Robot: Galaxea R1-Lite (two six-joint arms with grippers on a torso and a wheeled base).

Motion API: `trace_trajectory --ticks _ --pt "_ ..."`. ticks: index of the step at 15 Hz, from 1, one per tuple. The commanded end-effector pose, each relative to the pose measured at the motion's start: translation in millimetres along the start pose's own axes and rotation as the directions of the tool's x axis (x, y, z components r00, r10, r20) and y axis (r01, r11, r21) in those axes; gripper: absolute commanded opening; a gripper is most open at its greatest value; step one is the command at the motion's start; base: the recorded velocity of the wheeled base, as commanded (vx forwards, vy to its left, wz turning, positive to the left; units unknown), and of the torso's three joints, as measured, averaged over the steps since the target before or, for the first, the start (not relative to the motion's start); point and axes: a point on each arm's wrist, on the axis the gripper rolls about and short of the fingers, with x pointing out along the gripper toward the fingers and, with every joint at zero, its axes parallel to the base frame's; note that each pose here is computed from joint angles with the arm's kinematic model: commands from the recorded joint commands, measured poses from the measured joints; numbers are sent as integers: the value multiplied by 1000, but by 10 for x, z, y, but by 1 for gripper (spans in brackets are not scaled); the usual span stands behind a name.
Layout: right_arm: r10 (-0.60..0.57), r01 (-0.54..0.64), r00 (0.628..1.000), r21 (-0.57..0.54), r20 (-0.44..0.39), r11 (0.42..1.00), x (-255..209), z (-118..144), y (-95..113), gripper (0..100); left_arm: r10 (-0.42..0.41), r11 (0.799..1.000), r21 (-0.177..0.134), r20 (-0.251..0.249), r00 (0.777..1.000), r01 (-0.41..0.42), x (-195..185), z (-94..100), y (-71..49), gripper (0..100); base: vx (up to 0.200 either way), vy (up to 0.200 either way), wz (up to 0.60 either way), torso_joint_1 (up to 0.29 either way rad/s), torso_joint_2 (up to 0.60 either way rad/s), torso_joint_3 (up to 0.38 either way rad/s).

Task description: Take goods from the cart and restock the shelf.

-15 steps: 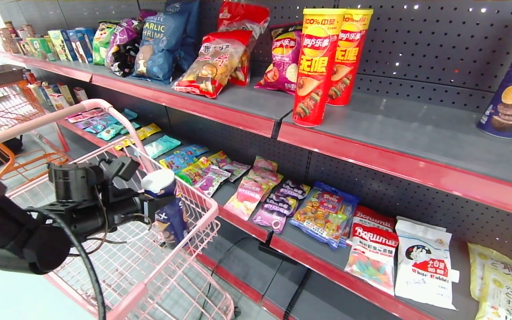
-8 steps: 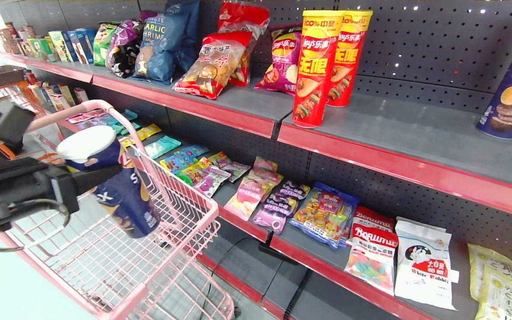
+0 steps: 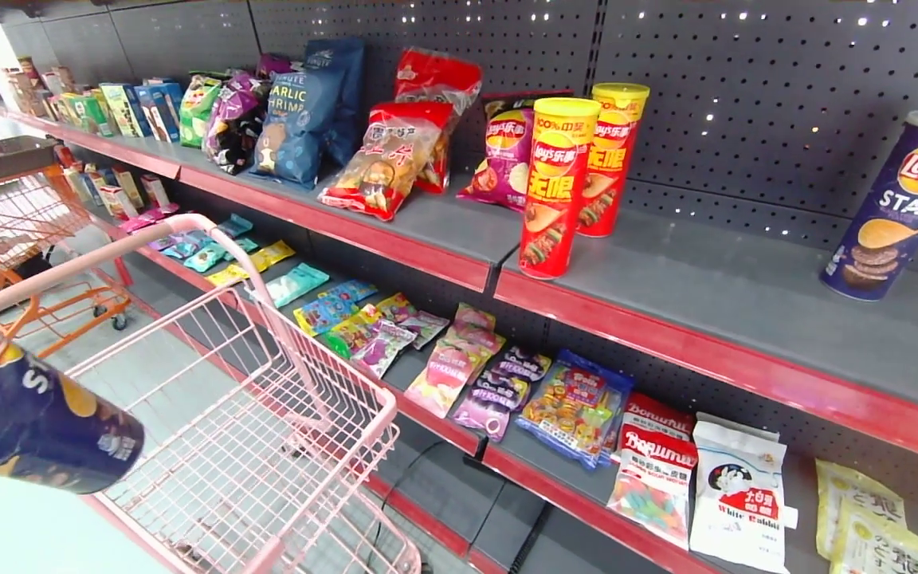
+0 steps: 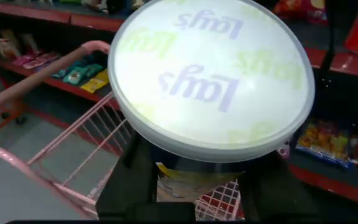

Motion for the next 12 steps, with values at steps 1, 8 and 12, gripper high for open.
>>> trace_trajectory --ticks 1,8,12 --pt "0 0 1000 1 -1 1000 1 0 0 100 86 996 -1 63 994 -86 -173 7 5 0 0 0 0 227 -579 -359" --pt "3 -3 1000 4 0 1000 0 5 0 100 108 993 54 21 994 -109 -184 -36 7 0 0 0 0 185 -464 -279" --pt "4 -4 1000 4 2 1000 0 6 0 100 88 993 75 8 996 -88 -184 -62 1 0 0 0 -600 12 -28 -16"
